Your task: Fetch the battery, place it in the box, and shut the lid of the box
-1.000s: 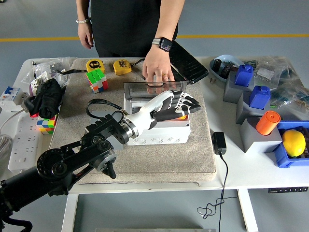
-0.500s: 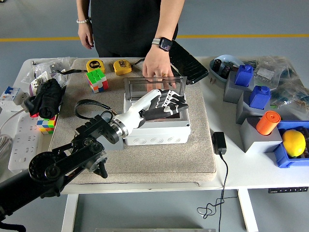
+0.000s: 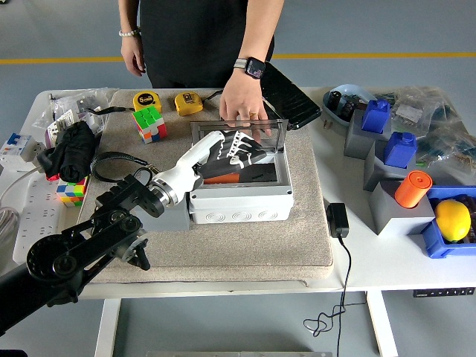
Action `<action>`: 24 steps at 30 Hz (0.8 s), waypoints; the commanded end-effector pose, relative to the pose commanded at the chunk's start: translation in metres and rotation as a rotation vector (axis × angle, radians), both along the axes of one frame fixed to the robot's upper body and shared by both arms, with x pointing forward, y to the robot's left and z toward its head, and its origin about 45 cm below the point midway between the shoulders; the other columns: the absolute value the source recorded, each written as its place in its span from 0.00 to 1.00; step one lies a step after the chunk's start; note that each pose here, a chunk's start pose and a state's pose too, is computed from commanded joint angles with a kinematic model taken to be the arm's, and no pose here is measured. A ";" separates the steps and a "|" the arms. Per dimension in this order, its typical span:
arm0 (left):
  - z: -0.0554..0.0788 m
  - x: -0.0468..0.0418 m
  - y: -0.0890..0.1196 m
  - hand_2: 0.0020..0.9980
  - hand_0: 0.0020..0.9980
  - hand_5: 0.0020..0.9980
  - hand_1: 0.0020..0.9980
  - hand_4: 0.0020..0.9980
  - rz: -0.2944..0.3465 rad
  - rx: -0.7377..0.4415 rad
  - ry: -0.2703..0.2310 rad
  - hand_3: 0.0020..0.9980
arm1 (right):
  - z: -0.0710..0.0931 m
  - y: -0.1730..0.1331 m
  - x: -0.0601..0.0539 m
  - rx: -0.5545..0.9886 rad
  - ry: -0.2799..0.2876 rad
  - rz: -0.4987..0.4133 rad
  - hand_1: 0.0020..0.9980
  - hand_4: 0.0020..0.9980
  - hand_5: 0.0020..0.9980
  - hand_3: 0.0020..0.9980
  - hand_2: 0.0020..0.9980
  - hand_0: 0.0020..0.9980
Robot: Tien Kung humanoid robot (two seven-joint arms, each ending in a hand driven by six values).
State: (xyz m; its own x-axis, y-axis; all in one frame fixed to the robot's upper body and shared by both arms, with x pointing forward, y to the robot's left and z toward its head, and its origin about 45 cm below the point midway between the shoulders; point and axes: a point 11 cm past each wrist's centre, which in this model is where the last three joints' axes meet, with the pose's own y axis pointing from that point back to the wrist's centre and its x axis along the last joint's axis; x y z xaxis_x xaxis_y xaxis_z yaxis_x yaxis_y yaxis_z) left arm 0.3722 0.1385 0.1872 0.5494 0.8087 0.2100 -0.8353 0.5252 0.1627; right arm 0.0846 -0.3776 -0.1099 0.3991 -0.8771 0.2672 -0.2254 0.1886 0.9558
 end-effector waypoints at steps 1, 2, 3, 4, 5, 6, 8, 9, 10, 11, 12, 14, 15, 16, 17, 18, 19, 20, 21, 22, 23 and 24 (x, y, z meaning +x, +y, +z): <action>0.000 -0.0001 0.002 0.59 0.68 0.58 0.62 1.00 0.004 0.000 -0.001 0.57 | 0.000 0.000 0.000 0.000 0.000 0.000 0.59 0.93 0.44 0.52 0.57 0.60; 0.001 -0.0001 0.005 0.59 0.68 0.58 0.62 1.00 0.009 -0.001 -0.003 0.57 | 0.000 0.000 0.000 -0.001 0.000 0.000 0.59 0.93 0.44 0.52 0.57 0.60; 0.004 0.0003 0.008 0.59 0.68 0.58 0.62 1.00 0.015 -0.008 -0.008 0.57 | 0.000 -0.001 0.000 -0.002 0.000 -0.002 0.59 0.93 0.44 0.52 0.57 0.60; 0.008 0.0009 0.010 0.59 0.68 0.58 0.62 1.00 0.021 -0.019 -0.017 0.57 | 0.000 -0.001 -0.001 -0.002 0.000 -0.002 0.59 0.93 0.44 0.52 0.57 0.60; 0.011 0.0013 0.011 0.59 0.67 0.58 0.61 1.00 0.025 -0.027 -0.024 0.57 | 0.000 -0.001 -0.001 -0.002 0.001 -0.002 0.59 0.93 0.44 0.52 0.57 0.60; 0.018 0.0023 0.013 0.59 0.67 0.58 0.61 1.00 0.031 -0.043 -0.039 0.57 | 0.000 -0.001 -0.001 -0.002 0.001 -0.002 0.59 0.93 0.44 0.52 0.57 0.60; 0.031 0.0047 0.015 0.59 0.67 0.58 0.61 1.00 0.043 -0.073 -0.073 0.57 | 0.000 -0.001 -0.001 -0.002 0.002 -0.001 0.59 0.93 0.44 0.52 0.57 0.60; 0.036 0.0055 0.016 0.59 0.67 0.58 0.61 1.00 0.047 -0.083 -0.086 0.57 | 0.000 0.000 -0.001 -0.001 0.002 -0.001 0.59 0.93 0.44 0.52 0.57 0.60; 0.045 0.0068 0.017 0.59 0.67 0.58 0.61 1.00 0.052 -0.104 -0.107 0.57 | 0.000 0.000 -0.001 0.000 0.002 0.000 0.59 0.93 0.44 0.52 0.57 0.60; 0.054 0.0082 0.018 0.58 0.66 0.59 0.61 1.00 0.058 -0.125 -0.131 0.56 | 0.000 0.001 -0.001 0.001 0.001 0.000 0.59 0.93 0.44 0.52 0.57 0.60; 0.060 0.0090 0.019 0.58 0.66 0.59 0.61 1.00 0.062 -0.137 -0.146 0.56 | 0.000 0.001 -0.001 0.002 0.001 0.001 0.59 0.93 0.44 0.52 0.57 0.60; 0.074 0.0115 0.020 0.58 0.66 0.59 0.61 1.00 0.070 -0.161 -0.183 0.56 | 0.000 0.001 -0.001 0.002 0.002 0.002 0.59 0.93 0.44 0.52 0.57 0.60; 0.078 0.0129 0.021 0.58 0.66 0.59 0.61 1.00 0.075 -0.165 -0.202 0.56 | -0.001 0.001 -0.001 0.002 0.003 0.002 0.59 0.93 0.44 0.52 0.57 0.60; 0.081 0.0147 0.021 0.58 0.66 0.59 0.61 1.00 0.081 -0.159 -0.220 0.56 | -0.001 0.001 -0.002 0.002 0.004 0.003 0.59 0.93 0.44 0.52 0.57 0.60; 0.084 0.0176 0.022 0.59 0.68 0.59 0.63 1.00 0.088 -0.142 -0.240 0.57 | -0.001 0.001 -0.002 0.002 0.005 0.003 0.59 0.93 0.44 0.52 0.57 0.60; 0.084 0.0195 0.022 0.59 0.68 0.59 0.63 1.00 0.092 -0.128 -0.250 0.57 | -0.001 0.001 -0.002 0.002 0.005 0.004 0.59 0.93 0.44 0.52 0.57 0.60; 0.084 0.0213 0.022 0.59 0.68 0.59 0.63 1.00 0.096 -0.113 -0.258 0.57 | -0.001 0.001 -0.002 0.002 0.004 0.004 0.59 0.93 0.44 0.52 0.57 0.60; 0.083 0.0224 0.021 0.59 0.68 0.59 0.63 1.00 0.097 -0.091 -0.266 0.57 | 0.000 0.001 -0.001 0.003 0.003 0.004 0.59 0.93 0.44 0.52 0.57 0.60; 0.080 0.0239 0.021 0.59 0.68 0.59 0.63 1.00 0.098 -0.067 -0.266 0.57 | 0.000 0.001 -0.001 0.003 0.003 0.003 0.59 0.93 0.44 0.52 0.57 0.60; 0.078 0.0252 0.020 0.59 0.68 0.59 0.63 1.00 0.095 -0.030 -0.269 0.57 | 0.000 0.001 -0.001 0.003 0.002 0.003 0.59 0.93 0.44 0.52 0.57 0.60; 0.075 0.0259 0.020 0.60 0.71 0.59 0.65 1.00 0.091 0.005 -0.272 0.58 | 0.000 0.001 0.000 0.003 0.001 0.003 0.59 0.93 0.44 0.52 0.57 0.60; 0.073 0.0263 0.019 0.60 0.71 0.59 0.65 1.00 0.088 0.035 -0.276 0.58 | 0.000 0.001 0.000 0.003 0.001 0.003 0.59 0.93 0.44 0.52 0.57 0.60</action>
